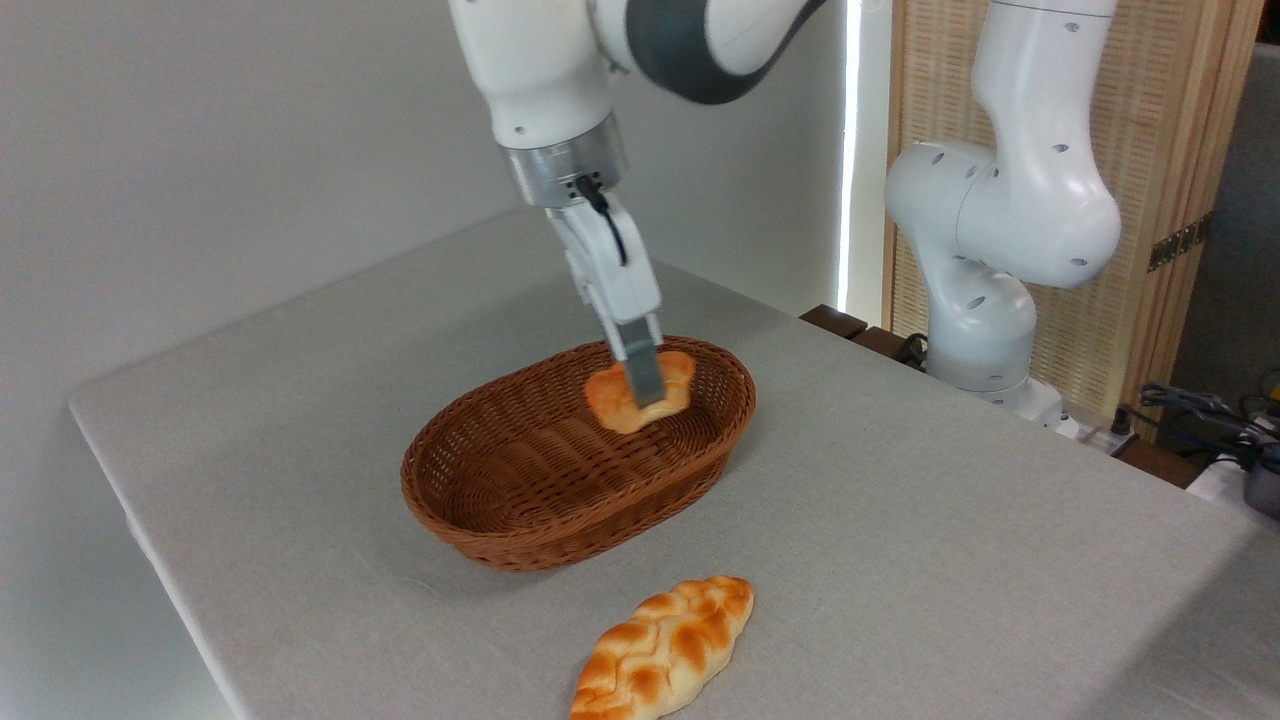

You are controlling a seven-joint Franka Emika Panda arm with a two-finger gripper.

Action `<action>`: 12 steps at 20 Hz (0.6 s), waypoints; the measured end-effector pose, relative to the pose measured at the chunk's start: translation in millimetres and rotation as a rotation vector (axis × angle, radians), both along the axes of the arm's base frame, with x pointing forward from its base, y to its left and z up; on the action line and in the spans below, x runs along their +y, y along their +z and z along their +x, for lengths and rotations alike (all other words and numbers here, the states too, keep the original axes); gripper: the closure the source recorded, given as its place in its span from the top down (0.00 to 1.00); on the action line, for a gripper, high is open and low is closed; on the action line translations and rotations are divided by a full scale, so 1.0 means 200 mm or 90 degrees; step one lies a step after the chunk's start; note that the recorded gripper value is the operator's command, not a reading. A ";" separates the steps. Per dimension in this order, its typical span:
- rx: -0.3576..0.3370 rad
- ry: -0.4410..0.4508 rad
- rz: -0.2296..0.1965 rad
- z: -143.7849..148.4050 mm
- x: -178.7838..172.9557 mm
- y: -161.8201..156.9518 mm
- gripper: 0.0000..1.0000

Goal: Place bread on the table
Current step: 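Carry the bun beside the basket and lower it onto the table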

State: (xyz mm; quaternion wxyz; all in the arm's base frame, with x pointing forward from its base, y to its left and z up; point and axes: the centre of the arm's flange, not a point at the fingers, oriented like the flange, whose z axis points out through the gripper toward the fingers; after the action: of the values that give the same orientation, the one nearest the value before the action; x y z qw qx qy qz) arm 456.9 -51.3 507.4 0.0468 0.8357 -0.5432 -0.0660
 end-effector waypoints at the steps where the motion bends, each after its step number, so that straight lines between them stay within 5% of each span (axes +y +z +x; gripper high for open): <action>1: 0.016 -0.021 0.002 -0.01 0.10 0.00 0.31; 5: 0.071 -0.091 0.043 -0.04 0.42 -0.09 0.39; 7: 0.093 -0.081 0.041 -0.06 0.51 -0.18 0.73; 8: 0.095 -0.077 0.037 -0.06 0.55 -0.23 0.82; 12: 0.077 -0.069 0.033 -0.04 0.61 -0.37 0.94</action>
State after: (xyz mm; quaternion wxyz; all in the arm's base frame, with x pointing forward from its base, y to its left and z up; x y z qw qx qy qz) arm 448.3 71.4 434.2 0.0546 0.8003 -0.5822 -0.1327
